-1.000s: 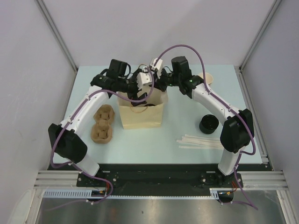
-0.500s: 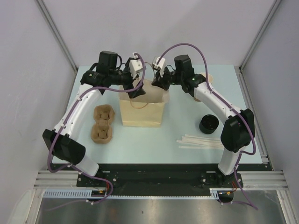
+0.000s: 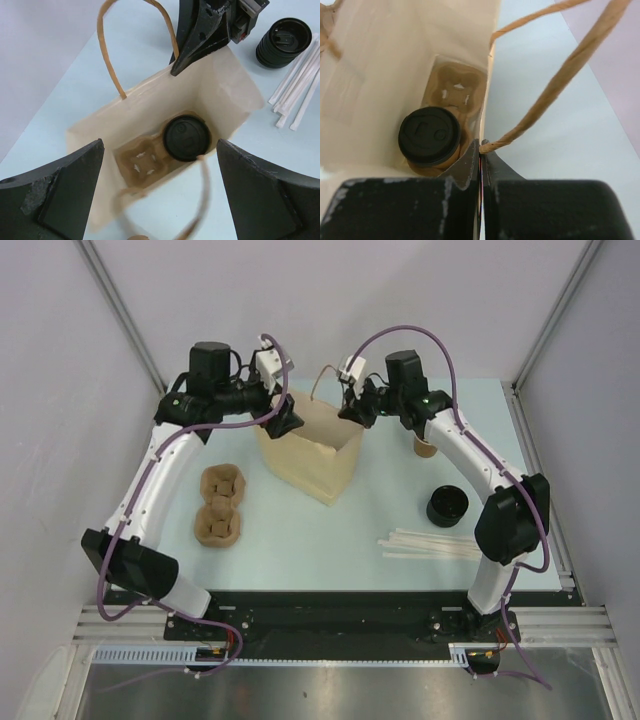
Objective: Pack the takeout coffee
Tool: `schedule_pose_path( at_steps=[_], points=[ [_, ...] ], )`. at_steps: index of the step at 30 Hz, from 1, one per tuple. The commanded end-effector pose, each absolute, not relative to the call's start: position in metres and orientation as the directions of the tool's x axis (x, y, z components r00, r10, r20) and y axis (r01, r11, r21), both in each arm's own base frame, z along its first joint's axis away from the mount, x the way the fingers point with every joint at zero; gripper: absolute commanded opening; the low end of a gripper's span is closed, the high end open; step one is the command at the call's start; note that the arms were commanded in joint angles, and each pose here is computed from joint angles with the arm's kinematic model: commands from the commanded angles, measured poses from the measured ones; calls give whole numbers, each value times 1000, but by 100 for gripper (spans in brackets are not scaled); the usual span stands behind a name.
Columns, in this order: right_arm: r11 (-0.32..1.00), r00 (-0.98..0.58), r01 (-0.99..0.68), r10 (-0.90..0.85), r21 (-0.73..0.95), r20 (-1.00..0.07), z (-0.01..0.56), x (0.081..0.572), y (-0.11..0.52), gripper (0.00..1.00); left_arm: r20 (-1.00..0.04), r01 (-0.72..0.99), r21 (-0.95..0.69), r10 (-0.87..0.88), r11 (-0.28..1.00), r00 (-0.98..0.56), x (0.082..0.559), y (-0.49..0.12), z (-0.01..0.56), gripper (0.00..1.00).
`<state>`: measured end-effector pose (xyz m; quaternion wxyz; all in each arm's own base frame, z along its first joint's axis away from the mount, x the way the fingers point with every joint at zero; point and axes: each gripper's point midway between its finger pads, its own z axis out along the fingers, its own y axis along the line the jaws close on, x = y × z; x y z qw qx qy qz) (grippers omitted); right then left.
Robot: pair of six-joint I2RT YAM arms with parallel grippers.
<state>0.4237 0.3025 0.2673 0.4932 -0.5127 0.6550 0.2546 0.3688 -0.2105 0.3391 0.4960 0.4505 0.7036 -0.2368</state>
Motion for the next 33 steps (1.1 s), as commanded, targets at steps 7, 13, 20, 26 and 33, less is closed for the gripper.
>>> schedule_pose_path(
  at_steps=[7,13,20,26,33],
  points=[
    [344,79,-909,-406,-233,-911,301,427,305,0,-941,847,133,335,514,-55,356,-202,370,99],
    [338,86,-910,-415,-241,-906,302,425,307,2,-948,839,103,309,535,-80,355,-197,373,99],
    [360,113,-892,-410,-275,-905,312,425,316,29,-955,833,61,275,550,-112,355,-192,376,100],
    [393,132,-872,-386,-292,-913,330,429,317,42,-956,829,55,269,557,-117,352,-188,378,100],
    [436,175,-844,-326,-312,-929,371,431,319,61,-965,818,22,227,574,-133,352,-180,387,99]
  ],
)
